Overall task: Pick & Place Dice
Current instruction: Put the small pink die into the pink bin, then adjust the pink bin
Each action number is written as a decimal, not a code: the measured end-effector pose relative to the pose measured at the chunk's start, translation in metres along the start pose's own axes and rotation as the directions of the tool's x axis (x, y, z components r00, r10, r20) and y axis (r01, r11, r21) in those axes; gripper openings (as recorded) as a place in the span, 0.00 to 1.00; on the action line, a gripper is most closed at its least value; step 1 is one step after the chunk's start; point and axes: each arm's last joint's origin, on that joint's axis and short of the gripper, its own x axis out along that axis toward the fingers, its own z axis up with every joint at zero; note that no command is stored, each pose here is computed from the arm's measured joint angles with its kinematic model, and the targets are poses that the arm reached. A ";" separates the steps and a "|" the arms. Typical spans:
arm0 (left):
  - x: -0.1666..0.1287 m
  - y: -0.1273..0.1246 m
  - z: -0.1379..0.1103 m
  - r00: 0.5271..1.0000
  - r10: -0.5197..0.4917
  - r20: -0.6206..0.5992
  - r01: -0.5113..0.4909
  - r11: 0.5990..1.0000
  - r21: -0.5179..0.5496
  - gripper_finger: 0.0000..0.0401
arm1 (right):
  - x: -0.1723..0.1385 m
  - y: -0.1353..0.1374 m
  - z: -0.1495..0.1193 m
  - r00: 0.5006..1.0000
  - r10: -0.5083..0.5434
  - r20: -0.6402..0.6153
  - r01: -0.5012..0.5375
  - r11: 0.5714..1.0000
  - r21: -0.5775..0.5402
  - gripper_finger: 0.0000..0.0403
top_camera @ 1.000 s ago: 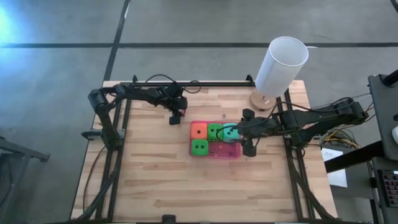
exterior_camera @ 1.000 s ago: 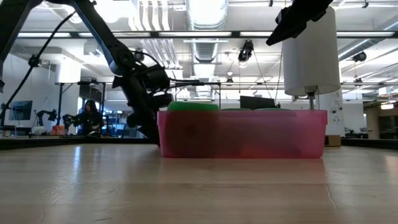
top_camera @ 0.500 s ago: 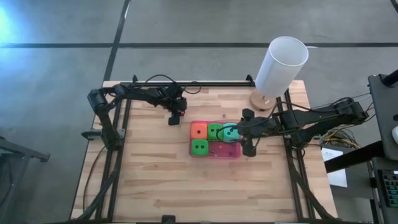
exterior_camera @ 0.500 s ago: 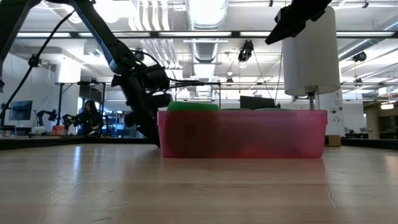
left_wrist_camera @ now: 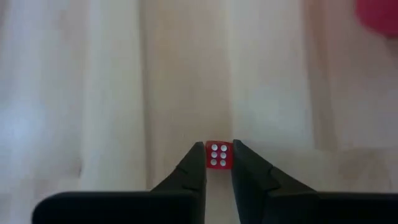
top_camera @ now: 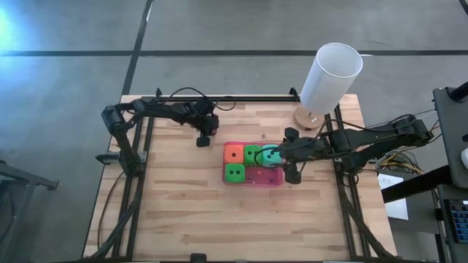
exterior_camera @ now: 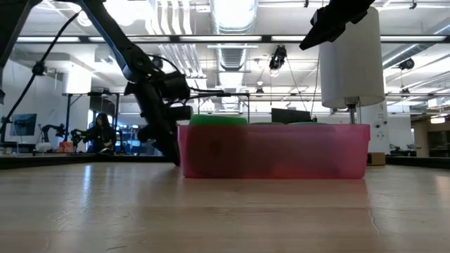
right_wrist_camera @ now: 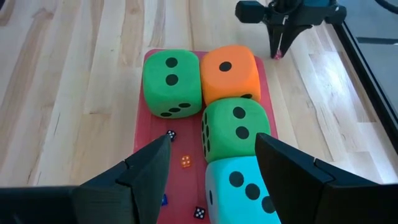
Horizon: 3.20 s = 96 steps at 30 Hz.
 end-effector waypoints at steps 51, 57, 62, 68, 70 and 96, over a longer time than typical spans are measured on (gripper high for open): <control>-0.017 -0.152 0.132 0.856 -0.232 0.461 0.187 0.972 0.142 0.18 | 0.097 0.024 -0.005 0.997 0.071 -0.008 -0.070 0.940 -0.334 0.57; -0.015 -0.152 0.135 0.853 -0.233 0.466 0.184 0.971 0.150 0.31 | 0.103 0.025 -0.007 0.997 0.080 -0.023 -0.083 0.938 -0.338 0.57; -0.015 -0.152 0.135 0.849 -0.232 0.474 0.182 0.972 0.151 0.38 | 0.107 0.027 -0.008 0.992 0.123 -0.020 -0.122 0.930 -0.346 0.57; -0.021 -0.150 0.134 0.855 -0.229 0.465 0.181 0.973 0.146 0.44 | 0.102 0.026 -0.007 0.992 0.122 -0.026 -0.124 0.930 -0.347 0.57; -0.031 -0.146 0.133 0.859 -0.221 0.462 0.171 0.974 0.148 0.45 | 0.094 0.024 -0.005 0.992 0.122 -0.014 -0.119 0.931 -0.346 0.57; -0.108 -0.096 0.102 0.919 0.047 0.391 -0.025 0.998 -0.061 0.37 | 0.105 -0.098 -0.029 0.930 -0.291 -0.226 0.314 0.946 0.074 0.57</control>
